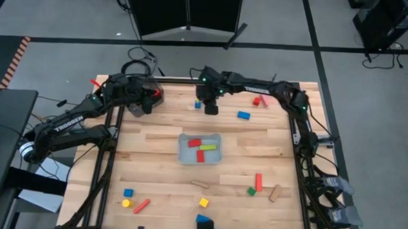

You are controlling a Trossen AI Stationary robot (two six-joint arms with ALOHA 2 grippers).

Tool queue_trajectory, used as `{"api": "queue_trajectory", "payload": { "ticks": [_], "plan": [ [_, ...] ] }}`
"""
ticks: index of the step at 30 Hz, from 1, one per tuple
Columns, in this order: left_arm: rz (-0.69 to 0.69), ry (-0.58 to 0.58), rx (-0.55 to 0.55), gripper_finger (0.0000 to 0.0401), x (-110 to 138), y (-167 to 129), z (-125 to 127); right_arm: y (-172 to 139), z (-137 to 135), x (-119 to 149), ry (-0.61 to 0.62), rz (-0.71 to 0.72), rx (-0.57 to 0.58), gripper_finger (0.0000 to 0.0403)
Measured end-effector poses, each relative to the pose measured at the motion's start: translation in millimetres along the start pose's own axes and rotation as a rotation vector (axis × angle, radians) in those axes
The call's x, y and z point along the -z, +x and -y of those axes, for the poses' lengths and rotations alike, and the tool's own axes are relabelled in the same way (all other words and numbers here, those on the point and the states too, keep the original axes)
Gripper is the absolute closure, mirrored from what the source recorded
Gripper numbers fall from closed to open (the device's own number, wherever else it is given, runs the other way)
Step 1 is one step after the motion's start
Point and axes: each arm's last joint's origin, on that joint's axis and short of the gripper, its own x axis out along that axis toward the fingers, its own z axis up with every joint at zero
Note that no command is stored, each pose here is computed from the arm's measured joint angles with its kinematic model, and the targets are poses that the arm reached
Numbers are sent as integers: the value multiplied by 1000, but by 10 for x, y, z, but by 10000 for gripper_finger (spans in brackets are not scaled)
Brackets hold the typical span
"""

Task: Sort blocks by size
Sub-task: Put the yellow arch block into the gray bin

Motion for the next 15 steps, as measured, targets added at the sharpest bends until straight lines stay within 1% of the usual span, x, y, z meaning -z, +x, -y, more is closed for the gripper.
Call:
{"api": "queue_trajectory", "payload": {
  "ticks": [3,6,8,11,13,15],
  "plan": [
    [0,0,0,156,-1,0,0,-315,-173,-179,-24,86,-42,264],
    [0,-1,0,156,-1,1,0,-503,-514,-340,-60,130,-123,264],
    [1,-1,0,156,-3,1,0,-518,-819,-404,-104,112,-177,264],
    [2,-2,0,156,-3,1,0,-445,-1263,-435,-149,82,-241,264],
    [-1,-6,0,156,0,1,0,-390,-1503,-409,-169,39,-234,264],
    [-9,-9,2,156,7,3,2,-323,-1664,-358,-164,2,-197,263]
  ]
}}
